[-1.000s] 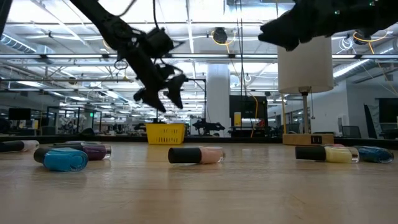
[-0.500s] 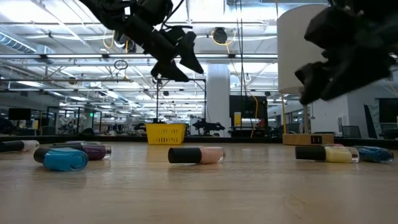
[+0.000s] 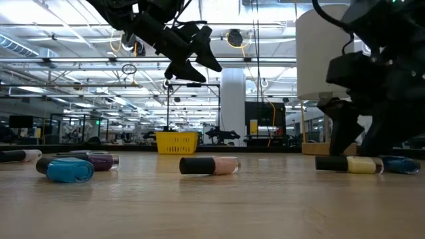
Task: Pick & Place Nail Polish
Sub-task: Put the dark pink nail polish bottle into the yellow bin
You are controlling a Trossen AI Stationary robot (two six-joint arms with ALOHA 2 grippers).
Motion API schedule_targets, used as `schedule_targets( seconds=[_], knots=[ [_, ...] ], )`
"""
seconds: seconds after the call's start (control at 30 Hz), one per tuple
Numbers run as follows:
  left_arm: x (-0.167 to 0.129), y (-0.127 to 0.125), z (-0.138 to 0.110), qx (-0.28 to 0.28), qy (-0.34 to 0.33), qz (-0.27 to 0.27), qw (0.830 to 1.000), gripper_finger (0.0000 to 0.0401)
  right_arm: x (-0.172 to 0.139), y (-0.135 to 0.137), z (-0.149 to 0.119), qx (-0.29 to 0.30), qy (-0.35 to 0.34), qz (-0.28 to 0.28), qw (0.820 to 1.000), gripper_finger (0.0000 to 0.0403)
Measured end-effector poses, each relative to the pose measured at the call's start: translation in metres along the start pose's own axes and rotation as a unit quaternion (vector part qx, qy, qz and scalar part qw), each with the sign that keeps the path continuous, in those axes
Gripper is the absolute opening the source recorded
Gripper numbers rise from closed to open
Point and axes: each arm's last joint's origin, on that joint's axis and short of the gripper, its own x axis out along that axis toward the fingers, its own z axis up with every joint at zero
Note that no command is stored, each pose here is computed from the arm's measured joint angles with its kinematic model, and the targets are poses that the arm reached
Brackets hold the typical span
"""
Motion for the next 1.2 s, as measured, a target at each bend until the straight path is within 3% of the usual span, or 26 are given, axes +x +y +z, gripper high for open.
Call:
schedule_targets(
  seconds=[0.2, 0.63, 0.8, 0.93, 1.2],
  knots=[
    [0.000, 0.000, 0.001, -0.001, -0.005, 0.001, 1.000, 0.0324, 0.005, -0.002, -0.002, 0.000, 0.011, -0.002, 1.000, 0.0196],
    [0.000, 0.001, 0.001, 0.000, -0.007, 0.008, 1.000, 0.0324, 0.007, -0.014, -0.001, 0.023, 0.013, 0.009, 1.000, 0.0065],
    [0.000, 0.000, 0.001, 0.000, -0.006, 0.008, 1.000, 0.0324, 0.007, -0.018, 0.000, 0.036, 0.006, 0.005, 0.999, 0.0047],
    [0.000, 0.001, 0.001, 0.000, -0.005, 0.009, 1.000, 0.0324, 0.008, -0.019, 0.007, 0.042, -0.032, 0.006, 0.999, 0.0047],
    [0.000, 0.000, 0.000, 0.000, -0.004, 0.009, 1.000, 0.0324, -0.009, -0.027, 0.037, 0.023, -0.193, 0.005, 0.981, 0.0047]
  ],
)
